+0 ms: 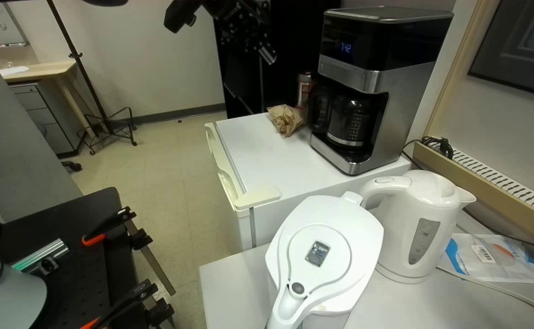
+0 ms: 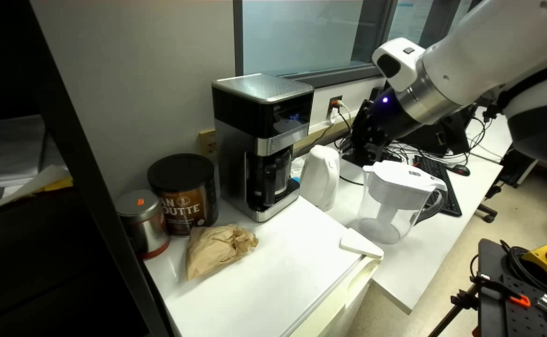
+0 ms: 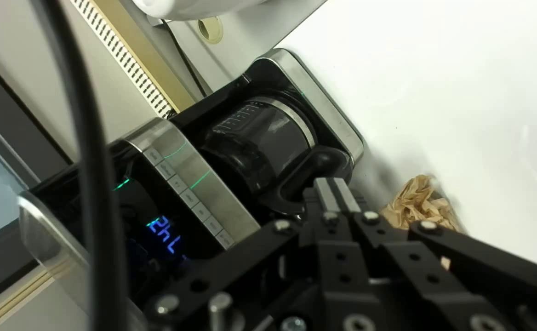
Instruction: Turn off the coffeemaker.
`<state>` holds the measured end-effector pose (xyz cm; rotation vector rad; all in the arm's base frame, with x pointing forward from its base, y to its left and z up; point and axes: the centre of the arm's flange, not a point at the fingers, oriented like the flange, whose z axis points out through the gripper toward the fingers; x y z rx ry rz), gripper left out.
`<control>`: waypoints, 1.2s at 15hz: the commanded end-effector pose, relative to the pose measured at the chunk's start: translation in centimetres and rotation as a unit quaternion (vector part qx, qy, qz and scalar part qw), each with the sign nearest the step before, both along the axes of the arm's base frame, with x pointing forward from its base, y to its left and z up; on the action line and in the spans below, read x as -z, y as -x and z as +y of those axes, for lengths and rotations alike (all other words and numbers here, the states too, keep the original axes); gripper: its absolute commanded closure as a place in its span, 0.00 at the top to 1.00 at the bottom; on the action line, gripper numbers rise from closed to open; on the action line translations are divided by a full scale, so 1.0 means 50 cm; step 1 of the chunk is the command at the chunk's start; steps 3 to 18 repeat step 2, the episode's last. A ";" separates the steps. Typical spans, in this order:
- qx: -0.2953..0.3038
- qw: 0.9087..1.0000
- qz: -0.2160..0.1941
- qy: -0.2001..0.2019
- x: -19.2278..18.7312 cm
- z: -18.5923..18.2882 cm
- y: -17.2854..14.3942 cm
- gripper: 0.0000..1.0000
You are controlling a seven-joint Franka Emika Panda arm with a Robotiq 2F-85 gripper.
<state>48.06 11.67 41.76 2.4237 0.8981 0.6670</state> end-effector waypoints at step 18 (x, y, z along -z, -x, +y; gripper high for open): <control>-0.038 0.999 -0.017 0.025 -0.031 -0.016 0.083 0.00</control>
